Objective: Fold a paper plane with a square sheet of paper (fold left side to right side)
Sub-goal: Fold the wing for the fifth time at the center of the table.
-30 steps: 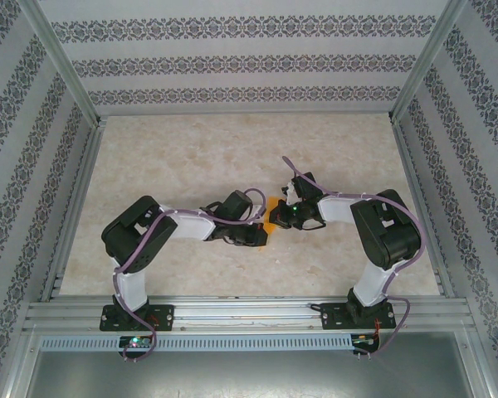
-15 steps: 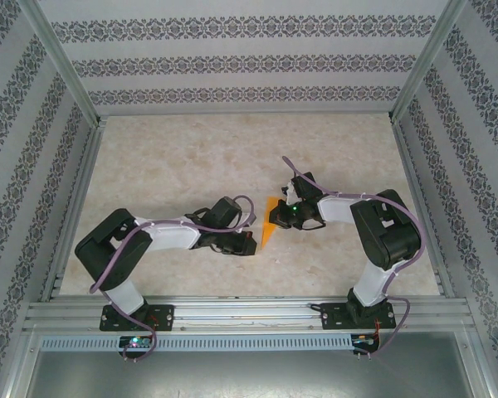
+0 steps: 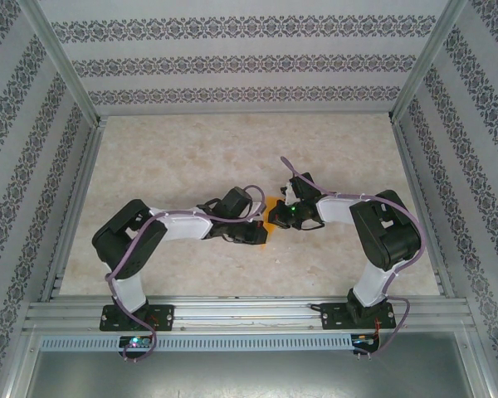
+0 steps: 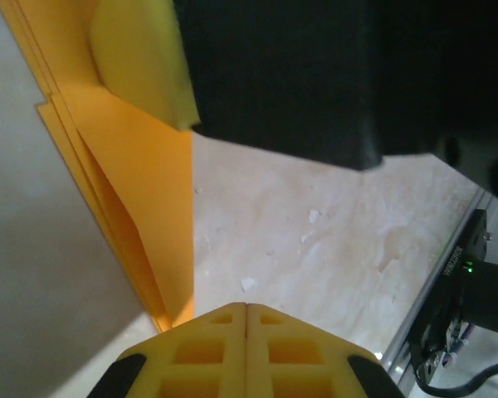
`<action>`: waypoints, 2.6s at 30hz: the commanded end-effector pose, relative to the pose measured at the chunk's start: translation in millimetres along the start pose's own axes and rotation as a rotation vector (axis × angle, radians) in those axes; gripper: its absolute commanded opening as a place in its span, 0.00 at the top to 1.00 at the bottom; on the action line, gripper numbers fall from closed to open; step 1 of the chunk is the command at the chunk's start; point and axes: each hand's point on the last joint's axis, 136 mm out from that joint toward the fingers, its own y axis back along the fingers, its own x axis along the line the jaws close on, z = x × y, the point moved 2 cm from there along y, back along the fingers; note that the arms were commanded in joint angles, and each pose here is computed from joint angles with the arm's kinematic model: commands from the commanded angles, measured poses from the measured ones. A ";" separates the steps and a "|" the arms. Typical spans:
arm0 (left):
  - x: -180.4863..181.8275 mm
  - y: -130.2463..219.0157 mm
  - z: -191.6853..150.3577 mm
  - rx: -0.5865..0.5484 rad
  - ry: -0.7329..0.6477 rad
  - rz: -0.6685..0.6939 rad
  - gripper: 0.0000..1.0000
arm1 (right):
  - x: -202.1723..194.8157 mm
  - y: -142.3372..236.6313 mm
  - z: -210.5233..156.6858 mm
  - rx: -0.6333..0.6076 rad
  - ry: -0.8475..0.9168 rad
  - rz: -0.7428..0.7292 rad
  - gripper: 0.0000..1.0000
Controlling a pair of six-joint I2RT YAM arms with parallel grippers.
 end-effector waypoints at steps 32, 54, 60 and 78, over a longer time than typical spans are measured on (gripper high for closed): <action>60.8 -16.5 -6.2 0.007 0.128 0.253 1.00 | 13.2 41.7 -0.5 -0.099 0.016 0.016 1.00; 69.2 -13.1 -23.2 0.073 0.124 0.377 1.00 | -5.9 7.8 23.2 -0.124 0.030 -0.005 1.00; 78.1 -11.7 -32.5 0.107 0.141 0.439 1.00 | -19.1 12.9 37.8 -0.135 0.032 -0.020 1.00; 83.9 -15.3 -39.9 0.143 0.151 0.460 1.00 | -47.8 26.8 83.4 -0.167 -0.015 -0.078 1.00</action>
